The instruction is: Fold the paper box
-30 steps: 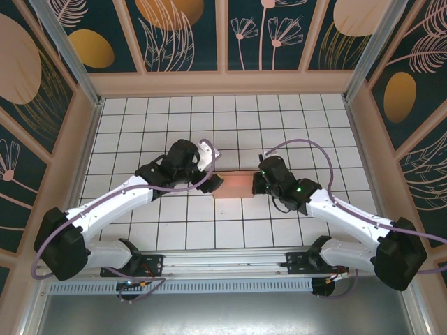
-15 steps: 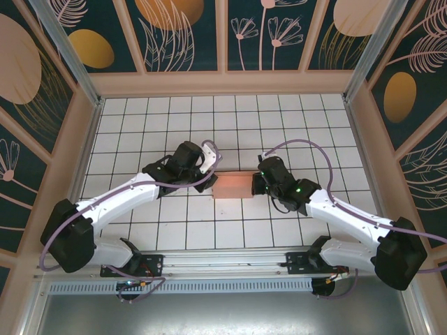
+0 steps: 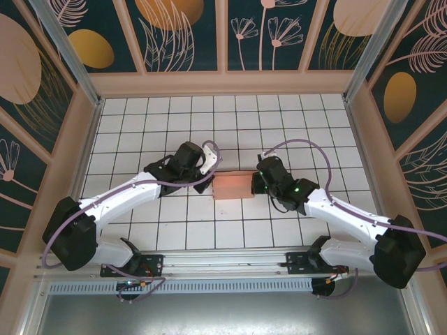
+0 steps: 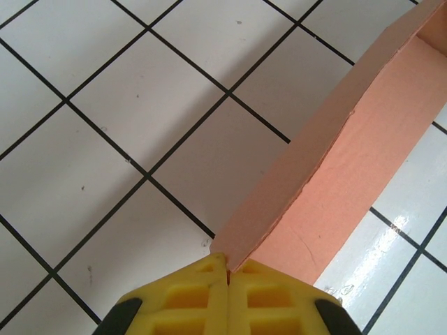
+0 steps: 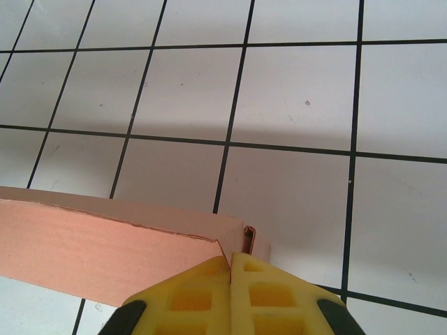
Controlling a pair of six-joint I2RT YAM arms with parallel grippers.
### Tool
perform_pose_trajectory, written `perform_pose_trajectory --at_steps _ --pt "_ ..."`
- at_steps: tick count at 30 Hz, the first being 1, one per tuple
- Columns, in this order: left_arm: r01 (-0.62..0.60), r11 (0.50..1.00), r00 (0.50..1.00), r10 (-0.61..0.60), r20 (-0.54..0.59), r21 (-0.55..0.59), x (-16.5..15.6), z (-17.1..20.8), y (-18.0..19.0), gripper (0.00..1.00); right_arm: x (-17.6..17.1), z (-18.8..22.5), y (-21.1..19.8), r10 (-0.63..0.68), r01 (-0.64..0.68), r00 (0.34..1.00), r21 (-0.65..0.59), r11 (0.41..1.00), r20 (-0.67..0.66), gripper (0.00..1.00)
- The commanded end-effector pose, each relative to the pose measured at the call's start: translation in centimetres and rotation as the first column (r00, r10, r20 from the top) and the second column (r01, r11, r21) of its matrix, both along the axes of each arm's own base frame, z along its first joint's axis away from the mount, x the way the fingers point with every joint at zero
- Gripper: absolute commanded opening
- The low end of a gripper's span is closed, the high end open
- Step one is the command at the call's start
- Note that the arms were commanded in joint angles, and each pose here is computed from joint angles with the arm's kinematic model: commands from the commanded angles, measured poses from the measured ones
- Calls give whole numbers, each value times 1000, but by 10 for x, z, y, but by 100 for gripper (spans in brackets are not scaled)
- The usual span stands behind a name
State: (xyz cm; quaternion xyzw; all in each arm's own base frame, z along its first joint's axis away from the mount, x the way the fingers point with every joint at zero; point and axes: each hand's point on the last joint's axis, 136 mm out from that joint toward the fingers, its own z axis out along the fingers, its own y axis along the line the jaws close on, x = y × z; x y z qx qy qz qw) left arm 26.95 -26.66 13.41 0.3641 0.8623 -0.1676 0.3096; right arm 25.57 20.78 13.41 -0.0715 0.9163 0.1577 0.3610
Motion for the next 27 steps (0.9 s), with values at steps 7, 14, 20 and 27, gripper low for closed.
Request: perform_pose_trajectory --at_steps 7,14,20,27 --pt "-110 990 987 99 -130 -85 2 -2 -12 0 -4 -7 3 0 -1 1000 -22 1000 -18 0" --pt "-241 949 944 182 -274 -201 8 14 -33 0 -5 -8 6 4 -5 1000 -43 999 -11 0" --pt "-317 929 919 250 -305 -193 14 18 -31 0 -6 -7 9 12 -13 1000 -55 998 -7 0" --pt "-404 881 886 310 -346 -245 23 33 -35 0 -6 -3 12 14 -12 1000 -53 998 24 0"
